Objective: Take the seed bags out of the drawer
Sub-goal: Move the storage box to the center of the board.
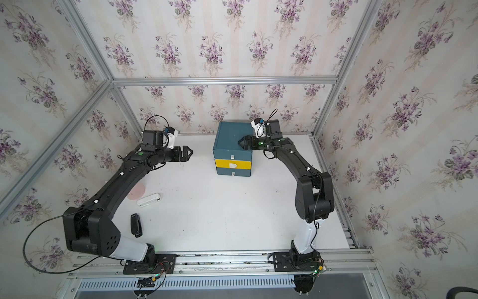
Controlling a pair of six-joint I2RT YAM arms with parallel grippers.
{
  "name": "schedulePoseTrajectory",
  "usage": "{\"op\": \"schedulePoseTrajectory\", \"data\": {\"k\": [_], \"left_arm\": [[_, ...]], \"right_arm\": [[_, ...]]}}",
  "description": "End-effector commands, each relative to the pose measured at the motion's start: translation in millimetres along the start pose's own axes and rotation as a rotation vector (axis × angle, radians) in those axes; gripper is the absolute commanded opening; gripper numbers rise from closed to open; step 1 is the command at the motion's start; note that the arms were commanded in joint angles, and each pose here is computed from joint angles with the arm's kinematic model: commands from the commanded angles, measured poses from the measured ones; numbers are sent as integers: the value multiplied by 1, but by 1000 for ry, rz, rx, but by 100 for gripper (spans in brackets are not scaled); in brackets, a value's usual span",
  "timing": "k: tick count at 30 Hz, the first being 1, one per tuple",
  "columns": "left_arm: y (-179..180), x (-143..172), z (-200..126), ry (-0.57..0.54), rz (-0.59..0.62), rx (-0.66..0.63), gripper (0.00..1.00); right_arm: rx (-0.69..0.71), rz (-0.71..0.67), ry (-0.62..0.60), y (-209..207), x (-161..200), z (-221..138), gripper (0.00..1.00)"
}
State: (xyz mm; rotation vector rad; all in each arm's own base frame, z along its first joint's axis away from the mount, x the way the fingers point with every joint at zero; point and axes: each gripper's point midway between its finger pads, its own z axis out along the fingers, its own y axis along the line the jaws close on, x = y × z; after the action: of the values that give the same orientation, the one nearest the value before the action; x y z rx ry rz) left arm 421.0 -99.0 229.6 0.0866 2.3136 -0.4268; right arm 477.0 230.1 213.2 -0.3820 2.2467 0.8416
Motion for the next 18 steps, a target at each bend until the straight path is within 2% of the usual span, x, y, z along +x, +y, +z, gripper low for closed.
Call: {"op": "schedulePoseTrajectory", "data": {"k": [1, 9, 18], "left_arm": [[-3, 0, -6, 6, -7, 8, 100], [-4, -1, -17, -1, -2, -4, 100], [-15, -7, -32, -12, -25, 36, 100]], "right_arm": [[-56, -34, 85, 16, 18, 13, 97], [-122, -110, 170, 47, 26, 44, 93], [-192, -184, 253, 75, 39, 60, 89]]}}
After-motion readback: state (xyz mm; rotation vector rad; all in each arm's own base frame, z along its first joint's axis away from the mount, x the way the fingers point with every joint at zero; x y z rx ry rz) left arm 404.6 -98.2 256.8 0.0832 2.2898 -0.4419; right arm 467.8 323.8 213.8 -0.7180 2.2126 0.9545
